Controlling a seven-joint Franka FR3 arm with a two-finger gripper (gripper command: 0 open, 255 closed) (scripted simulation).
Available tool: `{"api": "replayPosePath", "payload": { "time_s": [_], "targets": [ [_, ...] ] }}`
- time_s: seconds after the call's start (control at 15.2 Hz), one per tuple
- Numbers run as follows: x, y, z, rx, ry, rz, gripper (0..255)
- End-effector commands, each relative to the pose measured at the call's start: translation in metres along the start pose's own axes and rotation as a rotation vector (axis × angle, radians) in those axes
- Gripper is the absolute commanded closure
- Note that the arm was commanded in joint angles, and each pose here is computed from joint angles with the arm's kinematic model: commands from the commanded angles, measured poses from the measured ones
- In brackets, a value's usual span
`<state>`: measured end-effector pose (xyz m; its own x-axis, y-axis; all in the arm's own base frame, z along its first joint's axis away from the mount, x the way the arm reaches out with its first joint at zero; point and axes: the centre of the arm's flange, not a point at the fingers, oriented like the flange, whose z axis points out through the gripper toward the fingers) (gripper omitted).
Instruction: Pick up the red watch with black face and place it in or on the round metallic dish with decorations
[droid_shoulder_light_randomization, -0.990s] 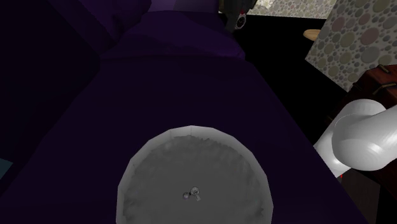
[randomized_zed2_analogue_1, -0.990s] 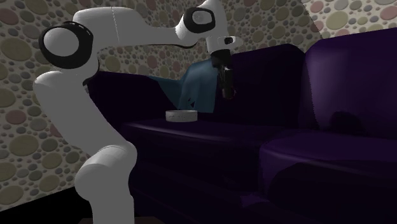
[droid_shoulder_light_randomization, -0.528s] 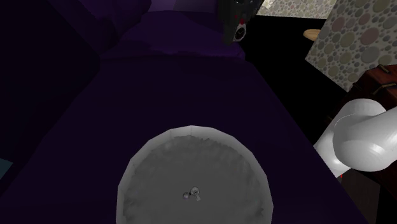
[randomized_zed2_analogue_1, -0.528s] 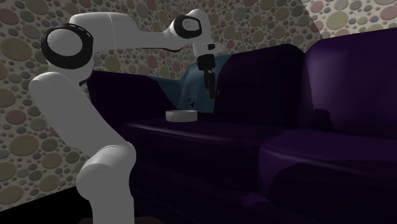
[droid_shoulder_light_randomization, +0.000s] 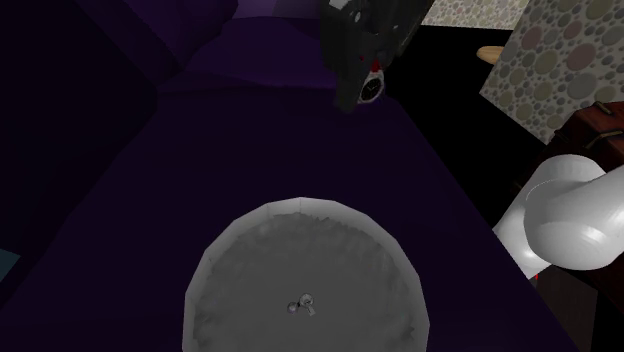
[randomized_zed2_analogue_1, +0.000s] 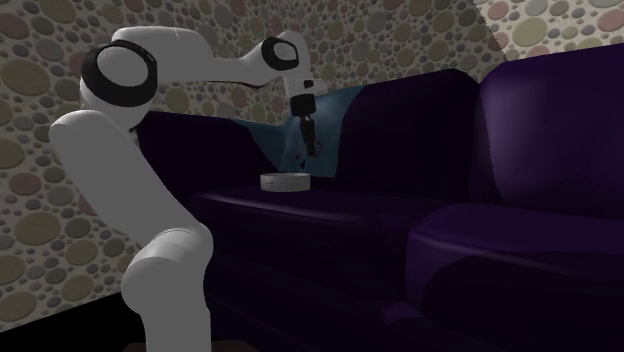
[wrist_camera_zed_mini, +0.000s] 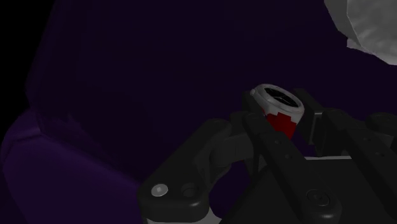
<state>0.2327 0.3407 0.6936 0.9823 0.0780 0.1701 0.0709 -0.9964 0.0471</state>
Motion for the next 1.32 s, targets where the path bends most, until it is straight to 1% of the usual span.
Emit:
{"api": "replayPosePath", "payload": {
  "time_s": [0.0, 0.73, 1.25],
  "targets": [
    [-0.013, -0.023, -0.004, 0.0, -0.001, 0.001, 255],
    [-0.083, -0.152, -0.021, 0.0, -0.001, 0.001, 255],
    [-0.09, -0.154, 0.021, 0.0, -0.001, 0.001, 255]
  ]
}}
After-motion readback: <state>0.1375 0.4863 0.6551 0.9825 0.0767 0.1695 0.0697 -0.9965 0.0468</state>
